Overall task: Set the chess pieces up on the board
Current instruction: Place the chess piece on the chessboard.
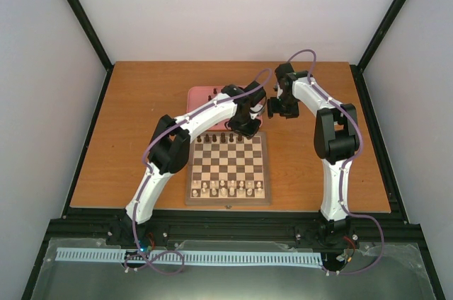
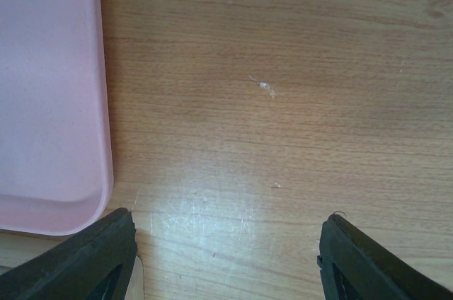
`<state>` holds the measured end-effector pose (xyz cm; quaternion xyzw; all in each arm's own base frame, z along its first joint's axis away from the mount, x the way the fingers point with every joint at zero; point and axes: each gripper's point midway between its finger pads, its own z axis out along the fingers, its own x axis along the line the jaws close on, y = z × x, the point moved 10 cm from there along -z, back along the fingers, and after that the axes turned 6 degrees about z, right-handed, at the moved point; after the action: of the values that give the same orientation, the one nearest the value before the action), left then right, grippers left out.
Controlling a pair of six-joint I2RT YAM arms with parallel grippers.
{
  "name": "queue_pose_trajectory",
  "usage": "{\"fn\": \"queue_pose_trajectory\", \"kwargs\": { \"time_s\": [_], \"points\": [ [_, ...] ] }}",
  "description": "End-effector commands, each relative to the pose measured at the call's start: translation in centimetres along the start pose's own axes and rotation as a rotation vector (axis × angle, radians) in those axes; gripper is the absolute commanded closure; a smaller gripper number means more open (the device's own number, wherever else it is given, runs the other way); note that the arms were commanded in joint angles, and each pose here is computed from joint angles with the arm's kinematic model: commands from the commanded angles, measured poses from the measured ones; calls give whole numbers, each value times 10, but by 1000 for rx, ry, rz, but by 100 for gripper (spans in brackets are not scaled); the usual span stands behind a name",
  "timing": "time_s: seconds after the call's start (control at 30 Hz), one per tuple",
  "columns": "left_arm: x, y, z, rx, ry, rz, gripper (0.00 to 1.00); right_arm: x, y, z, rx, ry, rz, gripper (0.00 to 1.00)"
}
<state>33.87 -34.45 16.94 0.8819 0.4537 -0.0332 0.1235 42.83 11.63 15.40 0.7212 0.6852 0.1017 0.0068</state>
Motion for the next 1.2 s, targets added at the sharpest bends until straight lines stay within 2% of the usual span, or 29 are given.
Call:
{"fn": "queue_pose_trajectory", "kwargs": {
  "time_s": [0.0, 0.83, 0.93, 1.17],
  "points": [
    [-8, 6, -2, -25, -12, 41, 83, -1, 2, -13, -38, -1, -2, 29],
    [-5, 5, 1, -11, 12, 51, 80, -1, 2, -11, -35, 2, -1, 29],
    [-6, 5, 2, -8, 13, 53, 75, -1, 2, -11, -34, 2, -1, 29],
    [-5, 5, 2, -7, 19, 51, 74, -1, 2, -12, -35, 3, -3, 29]
  ]
}}
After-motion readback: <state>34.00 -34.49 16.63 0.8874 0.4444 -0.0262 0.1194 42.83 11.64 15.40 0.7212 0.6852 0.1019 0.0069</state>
